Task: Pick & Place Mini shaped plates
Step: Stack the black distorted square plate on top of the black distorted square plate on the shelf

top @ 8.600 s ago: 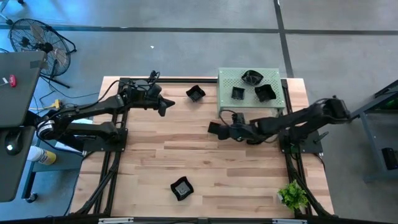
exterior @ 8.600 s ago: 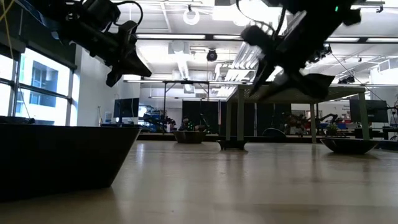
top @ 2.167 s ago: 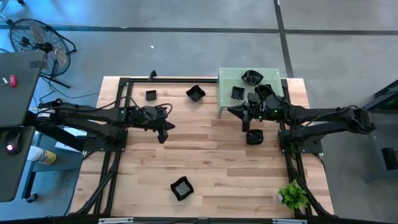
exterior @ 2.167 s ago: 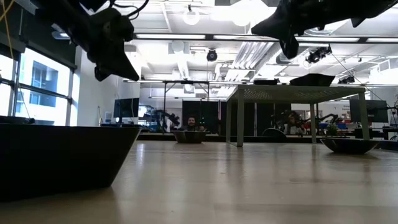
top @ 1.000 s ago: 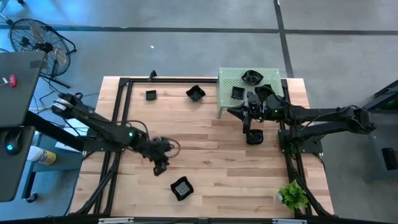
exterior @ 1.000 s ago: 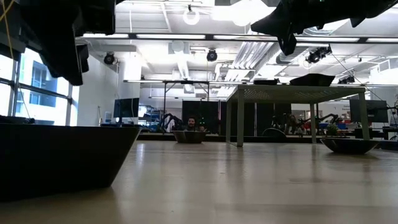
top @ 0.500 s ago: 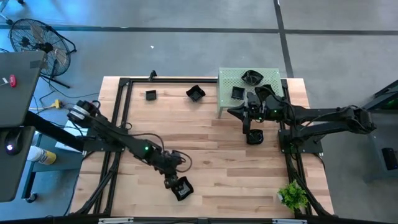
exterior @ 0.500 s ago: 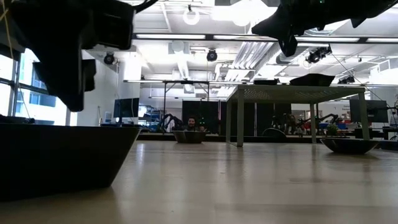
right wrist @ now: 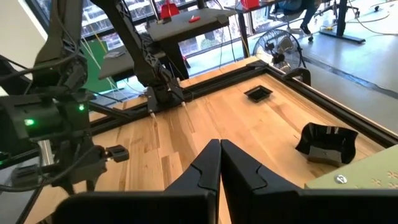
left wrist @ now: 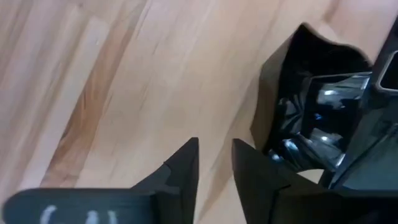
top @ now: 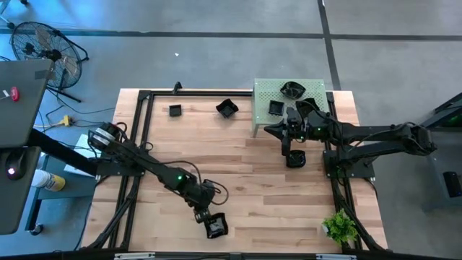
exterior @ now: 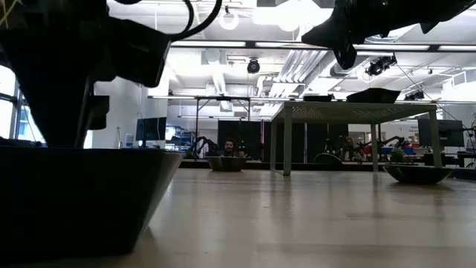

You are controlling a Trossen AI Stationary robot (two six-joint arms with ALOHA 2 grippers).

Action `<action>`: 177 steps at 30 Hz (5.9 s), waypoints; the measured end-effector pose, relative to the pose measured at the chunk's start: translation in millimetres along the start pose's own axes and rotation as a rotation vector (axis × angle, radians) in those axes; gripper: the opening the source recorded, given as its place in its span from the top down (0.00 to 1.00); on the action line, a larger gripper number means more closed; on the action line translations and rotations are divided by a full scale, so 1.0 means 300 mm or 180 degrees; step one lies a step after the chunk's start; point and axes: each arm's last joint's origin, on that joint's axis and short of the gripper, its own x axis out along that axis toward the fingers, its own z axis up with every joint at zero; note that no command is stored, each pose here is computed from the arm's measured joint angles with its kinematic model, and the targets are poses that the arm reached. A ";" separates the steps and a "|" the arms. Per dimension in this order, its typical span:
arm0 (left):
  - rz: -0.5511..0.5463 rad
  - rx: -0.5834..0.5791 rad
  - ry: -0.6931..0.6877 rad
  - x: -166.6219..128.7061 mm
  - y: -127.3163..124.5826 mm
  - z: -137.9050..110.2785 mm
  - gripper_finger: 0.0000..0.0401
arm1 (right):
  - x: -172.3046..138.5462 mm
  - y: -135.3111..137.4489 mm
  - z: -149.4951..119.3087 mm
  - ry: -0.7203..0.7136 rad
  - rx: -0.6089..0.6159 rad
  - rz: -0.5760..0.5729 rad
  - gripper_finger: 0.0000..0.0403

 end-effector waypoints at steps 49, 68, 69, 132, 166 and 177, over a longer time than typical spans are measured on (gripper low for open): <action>-0.0225 0.0394 -0.0245 0.058 -0.068 -0.022 0.83 | 0.000 -0.005 -0.001 -0.0025 -0.0091 -0.0146 0.99; -0.0007 -0.0198 -0.0480 -0.159 0.019 0.078 0.99 | 0.000 -0.005 0.002 -0.0053 -0.0085 -0.0158 1.00; 0.0007 -0.0193 -0.0538 -0.190 0.035 0.097 1.00 | 0.000 -0.005 0.002 -0.0061 -0.0083 -0.0157 0.99; -0.0249 0.0124 -0.1373 -0.256 0.372 0.550 0.86 | -0.093 0.043 -0.006 0.0439 0.0406 -0.0303 1.00; -0.0448 0.0119 -0.3247 -0.442 0.646 0.163 1.00 | 0.288 0.085 -0.423 0.2304 0.0652 -0.0726 0.75; -0.0457 0.0115 -0.3206 -0.439 0.647 0.162 1.00 | 0.301 0.086 -0.428 0.2243 0.0730 -0.0708 0.99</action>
